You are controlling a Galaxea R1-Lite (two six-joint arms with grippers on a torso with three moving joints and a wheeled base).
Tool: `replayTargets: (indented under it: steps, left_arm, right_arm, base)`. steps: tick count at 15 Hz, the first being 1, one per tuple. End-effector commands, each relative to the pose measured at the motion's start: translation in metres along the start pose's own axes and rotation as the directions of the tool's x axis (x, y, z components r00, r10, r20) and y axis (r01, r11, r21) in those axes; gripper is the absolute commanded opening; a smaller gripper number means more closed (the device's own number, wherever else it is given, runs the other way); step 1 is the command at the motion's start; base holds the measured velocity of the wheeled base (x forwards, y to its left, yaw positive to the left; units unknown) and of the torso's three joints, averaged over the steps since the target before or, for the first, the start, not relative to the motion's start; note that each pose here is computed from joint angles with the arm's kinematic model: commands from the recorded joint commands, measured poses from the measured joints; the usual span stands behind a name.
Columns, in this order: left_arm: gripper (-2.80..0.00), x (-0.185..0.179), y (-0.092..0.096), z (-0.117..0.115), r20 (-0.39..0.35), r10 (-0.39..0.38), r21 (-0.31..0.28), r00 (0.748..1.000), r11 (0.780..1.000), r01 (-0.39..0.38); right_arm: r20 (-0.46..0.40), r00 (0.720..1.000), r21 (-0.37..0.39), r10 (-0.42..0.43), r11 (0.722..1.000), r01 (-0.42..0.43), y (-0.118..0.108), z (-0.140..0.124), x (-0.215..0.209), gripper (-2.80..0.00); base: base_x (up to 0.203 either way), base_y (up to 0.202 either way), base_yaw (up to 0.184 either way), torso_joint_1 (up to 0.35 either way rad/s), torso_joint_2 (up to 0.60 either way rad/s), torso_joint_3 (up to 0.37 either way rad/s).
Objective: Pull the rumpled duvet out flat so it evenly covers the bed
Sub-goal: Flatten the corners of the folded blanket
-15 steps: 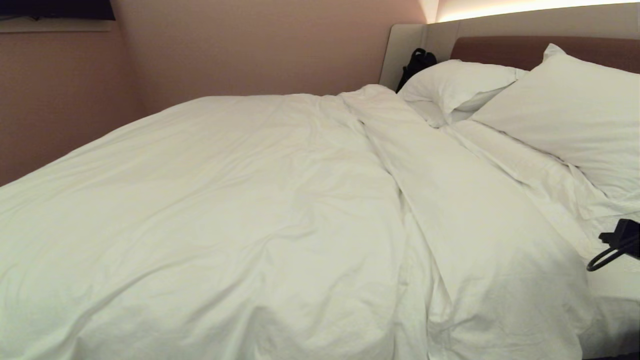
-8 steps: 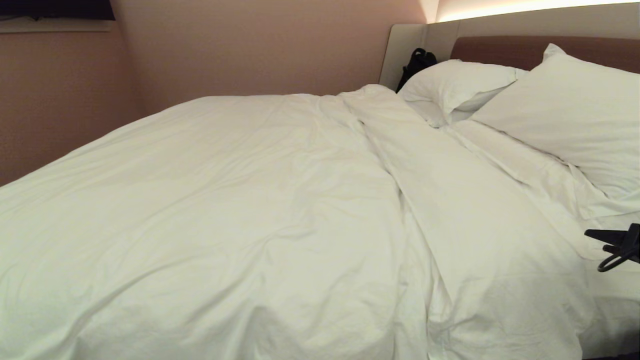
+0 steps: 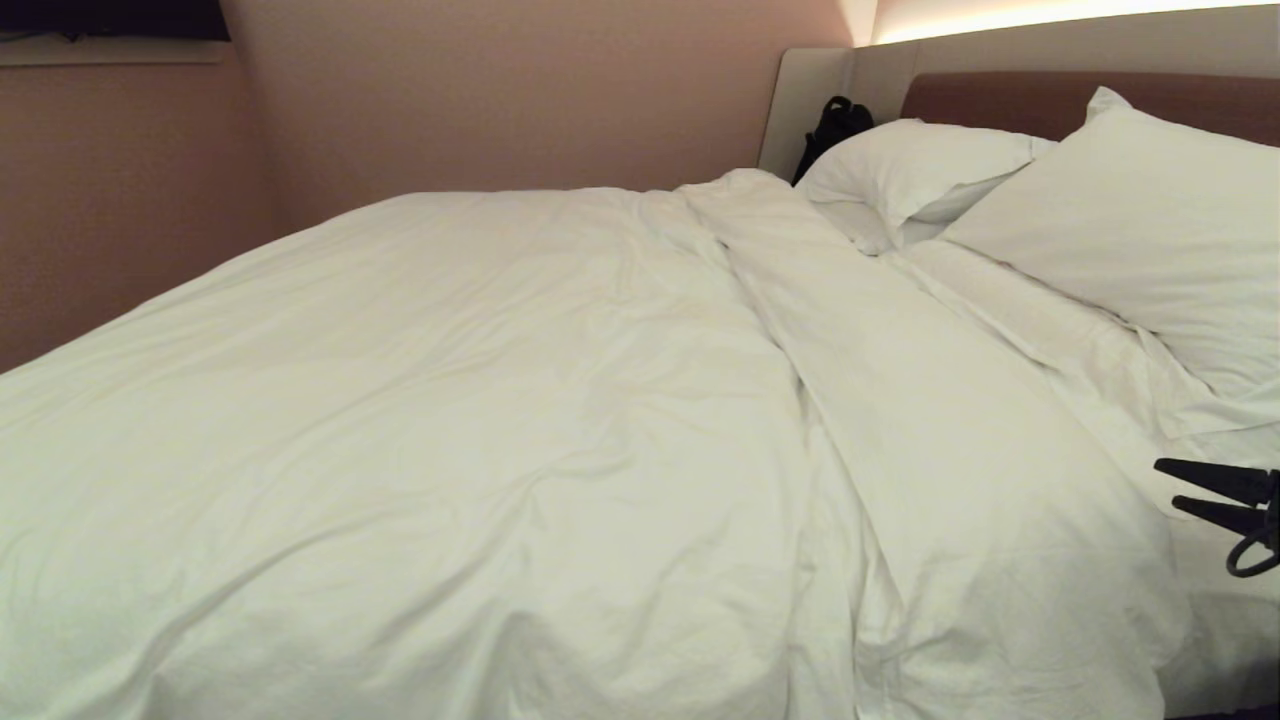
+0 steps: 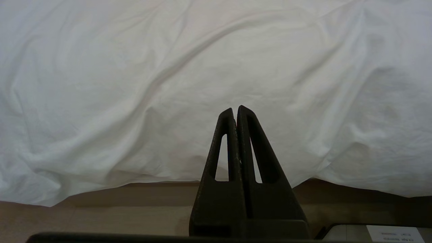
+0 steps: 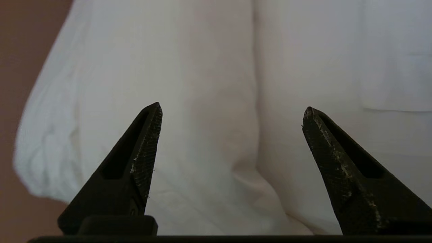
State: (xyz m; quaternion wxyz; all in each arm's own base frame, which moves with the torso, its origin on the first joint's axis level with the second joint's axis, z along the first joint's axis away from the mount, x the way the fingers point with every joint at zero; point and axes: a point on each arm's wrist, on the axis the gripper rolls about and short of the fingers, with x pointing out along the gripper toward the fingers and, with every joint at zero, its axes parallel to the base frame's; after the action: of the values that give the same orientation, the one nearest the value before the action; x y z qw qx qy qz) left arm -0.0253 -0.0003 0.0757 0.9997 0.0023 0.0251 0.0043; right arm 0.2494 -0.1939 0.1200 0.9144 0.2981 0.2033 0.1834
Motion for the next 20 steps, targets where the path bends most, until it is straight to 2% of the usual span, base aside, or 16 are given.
replayTargets:
  steps: [1,3,5,11,20]
  left_arm:
    - [-2.8,0.0,0.0,0.0,0.0,0.0,0.0,1.0,1.0,0.0]
    - [-2.8,0.0,0.0,0.0,0.0,0.0,0.0,1.0,1.0,0.0]
    - [-2.8,0.0,0.0,0.0,0.0,0.0,0.001,1.0,1.0,0.0]
    - [-2.8,0.0,0.0,0.0,0.0,0.0,0.0,1.0,1.0,0.0]
    - [-2.8,0.0,0.0,0.0,0.0,0.0,0.0,1.0,1.0,0.0]
  right_arm:
    - [-0.027,0.971,0.031,0.239,0.971,-0.238,-0.005,-0.005,0.005,0.0]
    - [-0.034,0.961,0.05,0.274,0.961,-0.272,-0.012,-0.008,0.01,0.0]
    - [-0.047,0.951,0.039,0.307,0.952,-0.305,-0.014,-0.012,0.015,0.0]
    - [-0.111,0.926,0.041,0.362,0.932,-0.359,-0.009,-0.022,0.044,0.0]
    - [-0.155,0.908,-0.002,0.39,0.919,-0.395,0.0,-0.038,0.057,0.0]
  base:
    - [0.0,0.0,0.0,0.0,0.0,0.0]
    - [0.0,0.0,0.0,0.0,0.0,0.0]
    - [0.0,0.0,0.0,0.0,0.0,0.0]
    - [0.0,0.0,0.0,0.0,0.0,0.0]
    - [0.0,0.0,0.0,0.0,0.0,0.0]
